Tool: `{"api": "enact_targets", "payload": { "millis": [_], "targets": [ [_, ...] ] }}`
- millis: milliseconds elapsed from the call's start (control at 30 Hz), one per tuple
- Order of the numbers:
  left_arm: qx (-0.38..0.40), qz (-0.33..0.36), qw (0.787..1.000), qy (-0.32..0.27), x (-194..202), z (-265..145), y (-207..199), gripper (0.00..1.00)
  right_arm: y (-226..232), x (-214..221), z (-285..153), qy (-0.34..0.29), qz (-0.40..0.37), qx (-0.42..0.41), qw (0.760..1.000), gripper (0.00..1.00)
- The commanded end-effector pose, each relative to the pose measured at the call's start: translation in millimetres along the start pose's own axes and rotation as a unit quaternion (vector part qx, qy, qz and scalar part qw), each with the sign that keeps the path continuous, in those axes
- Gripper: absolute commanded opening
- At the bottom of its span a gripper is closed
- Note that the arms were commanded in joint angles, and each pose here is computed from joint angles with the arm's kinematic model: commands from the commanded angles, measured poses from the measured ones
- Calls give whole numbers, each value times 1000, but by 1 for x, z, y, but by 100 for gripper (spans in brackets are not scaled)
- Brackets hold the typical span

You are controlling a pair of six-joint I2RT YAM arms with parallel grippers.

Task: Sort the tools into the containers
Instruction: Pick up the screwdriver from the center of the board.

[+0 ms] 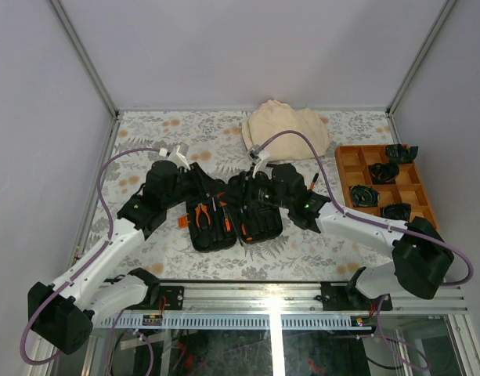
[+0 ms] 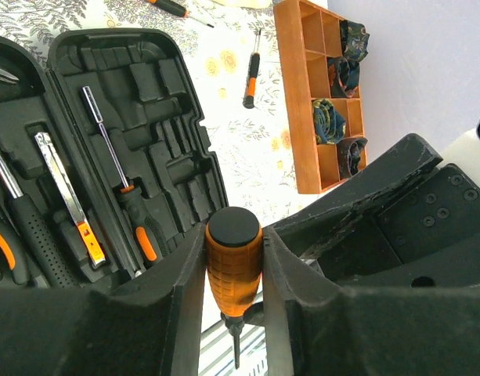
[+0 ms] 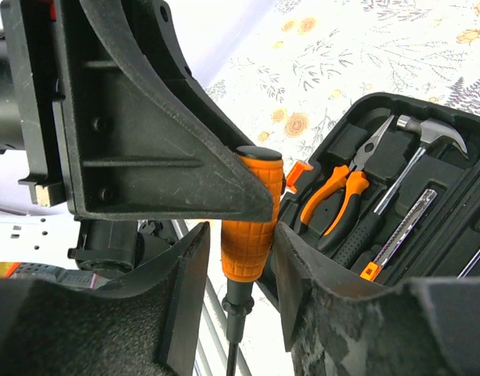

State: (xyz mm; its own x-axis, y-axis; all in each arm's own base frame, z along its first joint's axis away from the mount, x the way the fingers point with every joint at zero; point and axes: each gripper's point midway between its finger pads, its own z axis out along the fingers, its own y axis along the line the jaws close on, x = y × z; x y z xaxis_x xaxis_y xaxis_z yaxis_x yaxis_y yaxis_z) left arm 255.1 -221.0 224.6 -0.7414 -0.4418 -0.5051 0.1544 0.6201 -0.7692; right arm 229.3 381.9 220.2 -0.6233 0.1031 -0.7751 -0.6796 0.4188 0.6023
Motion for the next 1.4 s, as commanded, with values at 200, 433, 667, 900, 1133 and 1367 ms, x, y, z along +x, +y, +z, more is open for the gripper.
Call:
{"api": "enact_targets", "payload": {
  "millis": [200, 433, 667, 900, 1133, 1367],
  "targets": [
    [26, 15, 1000, -6, -5, -4, -16, 1, 8, -21, 12, -24, -9, -8, 1000, 35],
    [32, 21, 999, -9, -7, -6, -19, 33, 1, -21, 9, -24, -9, 17, 1000, 16],
    [15, 29, 999, -16, -12, -7, -16, 61, -15, -21, -4, -33, -3, 69, 997, 13],
    [-44, 61, 997, -15, -21, -7, 7, 66, -62, -19, -29, -32, -9, 213, 977, 11],
    [-138, 116, 983, 25, -21, -9, 50, 67, -99, -32, -23, -4, -38, 308, 951, 10],
    [-272, 180, 945, -14, -44, -35, 98, 68, -144, -20, -4, 63, -25, 334, 940, 12]
  ]
}}
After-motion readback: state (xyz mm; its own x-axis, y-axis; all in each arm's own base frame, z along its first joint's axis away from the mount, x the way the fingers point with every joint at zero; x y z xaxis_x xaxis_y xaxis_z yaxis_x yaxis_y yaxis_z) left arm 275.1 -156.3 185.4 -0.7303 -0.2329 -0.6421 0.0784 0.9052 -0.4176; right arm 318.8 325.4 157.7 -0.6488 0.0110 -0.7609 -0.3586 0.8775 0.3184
